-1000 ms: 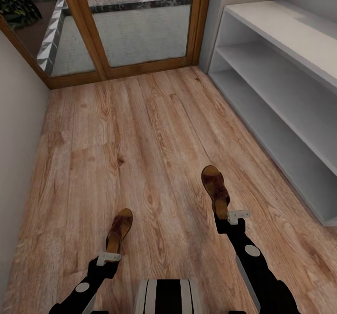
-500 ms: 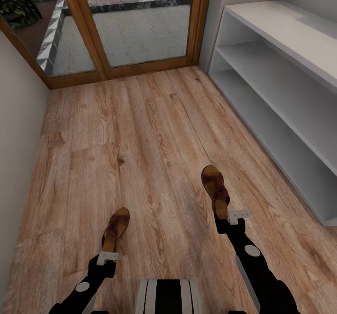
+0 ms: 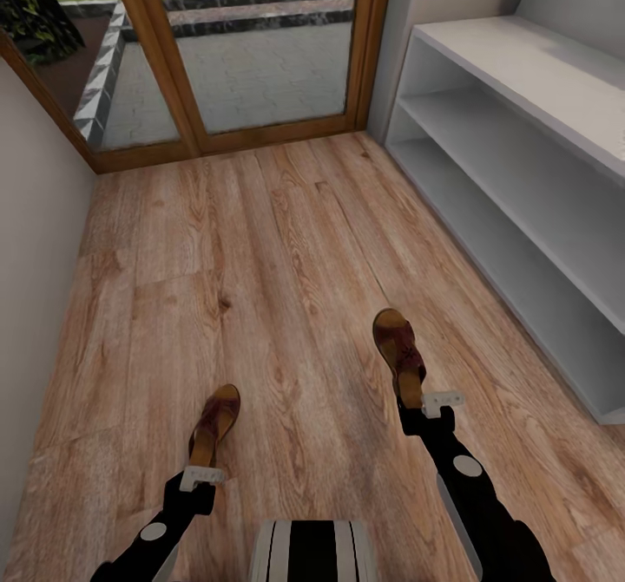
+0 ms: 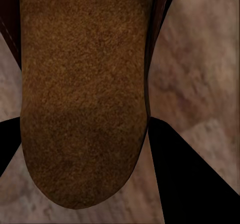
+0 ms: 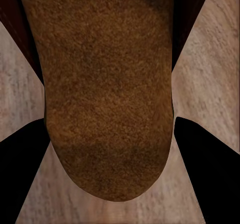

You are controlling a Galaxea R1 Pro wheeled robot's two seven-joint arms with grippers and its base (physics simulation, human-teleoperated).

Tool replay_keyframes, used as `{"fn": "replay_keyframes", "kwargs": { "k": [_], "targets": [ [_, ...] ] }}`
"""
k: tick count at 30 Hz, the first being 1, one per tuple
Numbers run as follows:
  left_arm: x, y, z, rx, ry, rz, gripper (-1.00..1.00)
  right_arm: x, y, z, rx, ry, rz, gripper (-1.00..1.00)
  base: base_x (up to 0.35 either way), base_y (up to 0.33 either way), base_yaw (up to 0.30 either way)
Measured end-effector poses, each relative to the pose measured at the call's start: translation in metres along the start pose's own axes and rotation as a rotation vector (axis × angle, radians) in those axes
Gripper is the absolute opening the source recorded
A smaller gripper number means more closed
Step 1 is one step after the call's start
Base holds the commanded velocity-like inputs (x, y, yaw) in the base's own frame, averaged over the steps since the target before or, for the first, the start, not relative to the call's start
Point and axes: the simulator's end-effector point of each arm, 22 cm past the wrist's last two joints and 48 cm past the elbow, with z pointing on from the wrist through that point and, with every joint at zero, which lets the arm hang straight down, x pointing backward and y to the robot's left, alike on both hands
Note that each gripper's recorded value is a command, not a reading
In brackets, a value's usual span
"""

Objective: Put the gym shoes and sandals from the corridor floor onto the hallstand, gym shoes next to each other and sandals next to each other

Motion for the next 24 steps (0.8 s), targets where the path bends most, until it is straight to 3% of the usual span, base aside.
{"fn": "replay_keyframes", "kwargs": {
  "k": [4,8,14,19,22,24],
  "targets": [
    [-0.007,0.002,-0.003,-0.003,-0.013,0.0,-1.0,-0.008,-0.001,-0.003,0.002,-0.014,-0.003,-1.0,0.0,0.0,0.0],
    [-0.007,0.003,-0.008,-0.008,-0.015,-0.008,-1.0,0.012,0.0,-0.004,-0.002,0.027,-0.005,-1.0,0.0,0.0,0.0],
    [0.004,0.003,-0.018,-0.011,-0.008,-0.015,-1.0,0.013,0.0,-0.007,-0.001,0.031,-0.005,-1.0,0.0,0.0,0.0],
    [0.045,0.002,-0.038,-0.013,0.042,-0.018,-1.0,0.016,-0.002,-0.011,0.002,0.041,-0.008,-1.0,0.0,0.0,0.0],
    [0.054,0.006,-0.046,-0.019,0.034,-0.015,-1.0,0.031,-0.003,-0.012,0.004,0.065,-0.009,-1.0,0.0,0.0,0.0],
    [0.069,0.012,-0.058,-0.038,0.018,-0.009,-1.0,0.107,-0.007,-0.018,0.021,0.12,-0.015,-1.0,0.0,0.0,0.0]
  ]
}}
